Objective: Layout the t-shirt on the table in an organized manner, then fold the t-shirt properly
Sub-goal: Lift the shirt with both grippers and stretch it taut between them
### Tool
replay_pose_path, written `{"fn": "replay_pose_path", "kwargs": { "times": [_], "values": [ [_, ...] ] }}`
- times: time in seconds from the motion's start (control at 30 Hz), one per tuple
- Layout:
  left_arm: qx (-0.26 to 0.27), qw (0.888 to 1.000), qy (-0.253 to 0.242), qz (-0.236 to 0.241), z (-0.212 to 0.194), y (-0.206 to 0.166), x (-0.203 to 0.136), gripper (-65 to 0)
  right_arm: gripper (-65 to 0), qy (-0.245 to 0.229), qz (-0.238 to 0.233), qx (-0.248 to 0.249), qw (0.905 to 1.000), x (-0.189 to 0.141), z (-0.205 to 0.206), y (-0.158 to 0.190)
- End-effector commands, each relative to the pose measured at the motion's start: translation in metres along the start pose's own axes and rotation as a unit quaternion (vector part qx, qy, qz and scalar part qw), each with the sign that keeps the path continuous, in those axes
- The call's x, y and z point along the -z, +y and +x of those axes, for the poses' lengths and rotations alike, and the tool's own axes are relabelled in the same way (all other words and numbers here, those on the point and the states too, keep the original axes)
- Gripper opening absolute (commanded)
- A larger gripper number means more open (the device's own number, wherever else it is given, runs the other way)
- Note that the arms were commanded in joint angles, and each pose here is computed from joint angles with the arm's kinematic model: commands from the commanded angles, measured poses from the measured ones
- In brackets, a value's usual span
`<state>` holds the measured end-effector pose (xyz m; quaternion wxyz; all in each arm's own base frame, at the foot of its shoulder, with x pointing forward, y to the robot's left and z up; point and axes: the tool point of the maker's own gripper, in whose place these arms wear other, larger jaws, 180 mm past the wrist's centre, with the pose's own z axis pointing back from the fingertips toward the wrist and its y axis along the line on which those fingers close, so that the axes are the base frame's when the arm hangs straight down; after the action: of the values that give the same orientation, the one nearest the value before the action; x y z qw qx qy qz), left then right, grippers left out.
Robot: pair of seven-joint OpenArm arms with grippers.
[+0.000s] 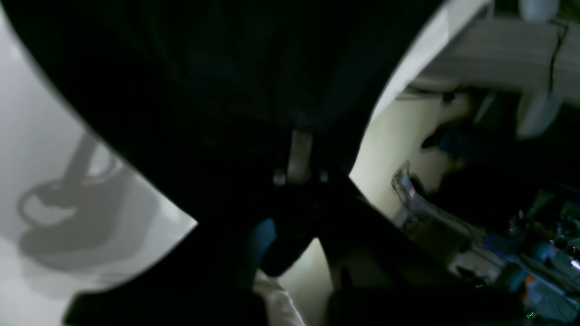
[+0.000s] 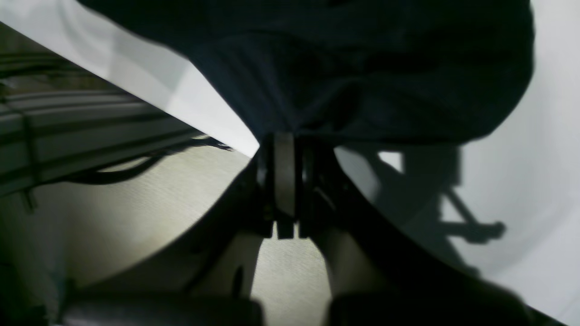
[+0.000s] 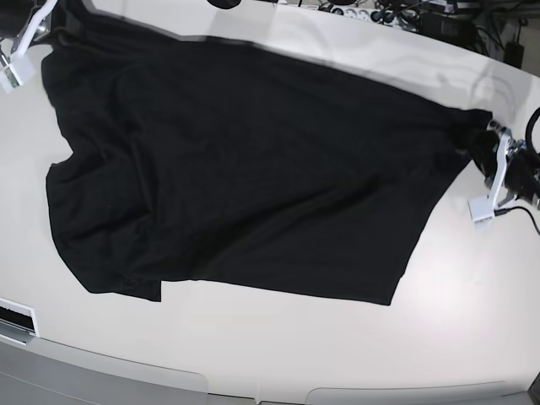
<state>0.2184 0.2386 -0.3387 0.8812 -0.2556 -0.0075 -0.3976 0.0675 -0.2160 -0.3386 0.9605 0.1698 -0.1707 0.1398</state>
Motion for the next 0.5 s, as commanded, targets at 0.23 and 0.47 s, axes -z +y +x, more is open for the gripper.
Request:
{"fn": "replay_pose_path", "kwargs": {
  "times": [0.23,0.47],
  "values": [
    [0.022,0.998,0.053,-0.002,-0.037,-0.026,-0.013,-65.0,-65.0,0.033,0.001,-0.005,0.9994,-0.009,-0.02,0.005],
    [-0.006,0.995,0.102,-0.005,-0.078,-0.033,-0.021,-65.0,-65.0,0.039,0.001,-0.013,0.9992,-0.012,-0.02,0.003]
  ]
}}
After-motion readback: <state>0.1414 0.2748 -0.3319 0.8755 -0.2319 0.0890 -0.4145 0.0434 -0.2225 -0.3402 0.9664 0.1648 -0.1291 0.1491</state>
